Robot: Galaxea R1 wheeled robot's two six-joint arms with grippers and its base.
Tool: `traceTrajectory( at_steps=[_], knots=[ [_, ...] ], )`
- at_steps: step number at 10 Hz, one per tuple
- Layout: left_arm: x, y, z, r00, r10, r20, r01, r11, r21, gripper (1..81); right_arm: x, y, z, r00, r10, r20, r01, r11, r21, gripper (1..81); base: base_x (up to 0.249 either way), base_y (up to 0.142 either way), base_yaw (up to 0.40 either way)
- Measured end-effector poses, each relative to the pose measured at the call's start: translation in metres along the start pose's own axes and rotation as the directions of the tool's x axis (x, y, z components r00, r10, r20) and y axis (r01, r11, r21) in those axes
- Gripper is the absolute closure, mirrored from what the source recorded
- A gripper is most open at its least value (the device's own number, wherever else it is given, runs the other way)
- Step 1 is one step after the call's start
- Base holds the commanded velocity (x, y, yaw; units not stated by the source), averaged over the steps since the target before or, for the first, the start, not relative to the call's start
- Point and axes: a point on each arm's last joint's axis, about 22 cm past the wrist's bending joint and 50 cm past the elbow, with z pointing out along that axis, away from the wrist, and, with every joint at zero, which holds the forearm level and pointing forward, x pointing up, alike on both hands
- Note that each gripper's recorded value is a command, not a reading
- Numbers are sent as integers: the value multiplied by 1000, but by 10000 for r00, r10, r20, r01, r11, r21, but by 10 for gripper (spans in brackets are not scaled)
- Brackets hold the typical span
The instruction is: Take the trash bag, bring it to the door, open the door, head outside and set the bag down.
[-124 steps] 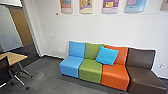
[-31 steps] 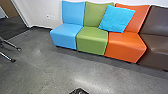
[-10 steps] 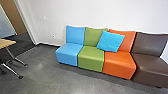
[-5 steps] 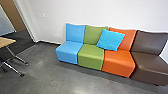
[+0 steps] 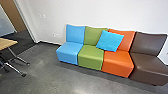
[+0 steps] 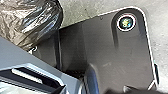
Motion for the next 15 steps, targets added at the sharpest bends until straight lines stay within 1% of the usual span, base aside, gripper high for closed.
traceTrajectory(
  at_steps=[1, 4, 7, 10, 11, 12, 13, 14, 15],
  knots=[
    [-7, 8, -4, 10000, -5, 4, 5, 10000, -28, 811, -11, -4, -4, 10000, 0, 57, 0, 10000, -10, 10, 0, 0, 0],
    [-23, 12, -23, 10000, -35, 10, 35, 10000, 69, 811, -29, -14, -21, 9999, -34, 96, 34, 10000, -6, 10, 0, 0, 0],
    [-40, 27, -37, 10000, -27, 46, 27, 10000, -14, 811, -45, -17, -38, 10000, -27, 91, 28, 9999, -113, 10, 0, 0, 0],
    [-59, 33, -48, 10000, -71, 70, 69, 9999, 150, 811, -61, -20, -49, 10000, -18, 66, 20, 9997, -245, 10, 0, 0, 0],
    [-68, 36, -50, 9999, -17, 112, 15, 9998, 210, 811, -66, -22, -51, 10000, -28, 59, 30, 9997, -259, 10, 0, 0, 0],
    [-76, 35, -55, 9999, 36, 99, -39, 9995, 304, 811, -67, -17, -51, 10000, -76, -42, 74, 9988, -477, 10, 0, 0, 0],
    [-81, 35, -60, 10000, 74, 35, -75, 9992, 391, 811, -67, -15, -51, 9997, -147, -177, 136, 9979, -635, 10, 0, 0, 0],
    [-82, 36, -66, 9999, 124, -68, -121, 9991, 412, 811, -69, -18, -50, 9993, -234, -275, 215, 9975, -670, 10, 0, 0, 0],
    [-85, 39, -71, 9998, 170, -145, -164, 9990, 419, 811, -72, -27, -48, 9988, -332, -355, 310, 9978, -591, 10, 0, 0, 0]
  ],
)
